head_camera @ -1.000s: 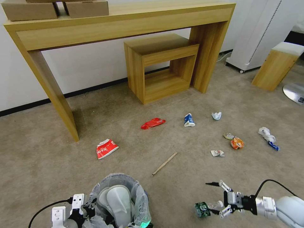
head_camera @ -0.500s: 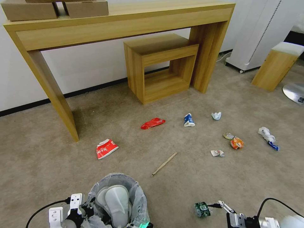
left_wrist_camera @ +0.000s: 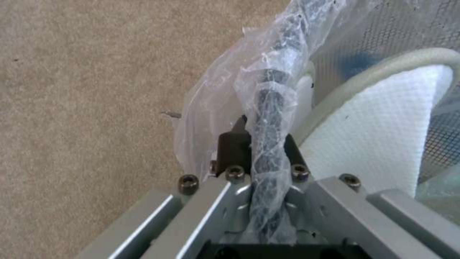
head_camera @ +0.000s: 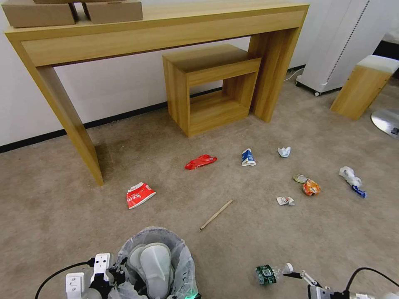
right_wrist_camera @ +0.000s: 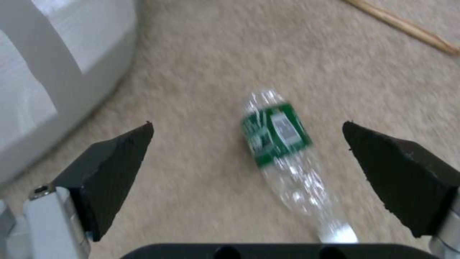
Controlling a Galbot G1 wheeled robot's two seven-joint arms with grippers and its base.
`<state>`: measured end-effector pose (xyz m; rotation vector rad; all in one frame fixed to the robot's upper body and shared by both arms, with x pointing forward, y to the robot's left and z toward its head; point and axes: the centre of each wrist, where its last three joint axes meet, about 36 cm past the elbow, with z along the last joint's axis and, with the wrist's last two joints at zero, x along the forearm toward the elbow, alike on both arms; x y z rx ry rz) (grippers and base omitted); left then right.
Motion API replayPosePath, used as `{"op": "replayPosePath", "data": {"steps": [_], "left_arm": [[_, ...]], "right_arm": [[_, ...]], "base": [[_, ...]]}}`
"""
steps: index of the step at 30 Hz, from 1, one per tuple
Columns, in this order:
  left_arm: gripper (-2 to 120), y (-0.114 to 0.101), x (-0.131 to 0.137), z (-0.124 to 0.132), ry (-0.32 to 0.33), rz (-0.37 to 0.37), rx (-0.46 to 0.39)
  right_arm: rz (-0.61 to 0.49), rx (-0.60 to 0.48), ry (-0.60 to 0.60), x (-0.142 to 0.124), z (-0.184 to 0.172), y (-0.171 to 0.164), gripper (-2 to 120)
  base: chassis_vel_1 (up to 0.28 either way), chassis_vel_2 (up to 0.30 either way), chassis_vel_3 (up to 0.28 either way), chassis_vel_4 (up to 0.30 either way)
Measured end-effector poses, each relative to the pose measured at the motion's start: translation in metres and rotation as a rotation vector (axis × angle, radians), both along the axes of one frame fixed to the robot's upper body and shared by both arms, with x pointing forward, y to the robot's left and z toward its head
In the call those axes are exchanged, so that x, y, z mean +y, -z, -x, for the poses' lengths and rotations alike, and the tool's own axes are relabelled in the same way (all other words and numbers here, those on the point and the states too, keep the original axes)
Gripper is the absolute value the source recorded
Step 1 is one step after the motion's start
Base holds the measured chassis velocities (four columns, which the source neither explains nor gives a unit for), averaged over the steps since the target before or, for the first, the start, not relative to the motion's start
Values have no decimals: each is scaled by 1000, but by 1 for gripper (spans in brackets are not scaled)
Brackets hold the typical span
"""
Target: Pick up the trash bin and place the garbage on the floor into it.
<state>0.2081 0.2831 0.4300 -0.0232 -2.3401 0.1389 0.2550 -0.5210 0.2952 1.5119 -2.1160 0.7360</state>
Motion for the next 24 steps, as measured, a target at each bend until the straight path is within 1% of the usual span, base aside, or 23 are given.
{"op": "replayPosePath", "data": {"steps": [3,10,21,24], "left_arm": [[0,3,-2,0,-3,8,3],[0,5,-4,-1,-4,22,3],[0,-3,0,-4,4,21,-6],[0,-3,0,-4,5,21,-5]], "right_arm": [[27,-5,14,-11,-1,-2,100],[46,-23,30,-17,-10,-8,100],[51,-19,40,-16,-17,-5,100],[44,-23,49,-11,-27,1,100]], "base": [[0,0,0,0],[0,0,0,0],[0,0,0,0],[0,0,0,0]]}}
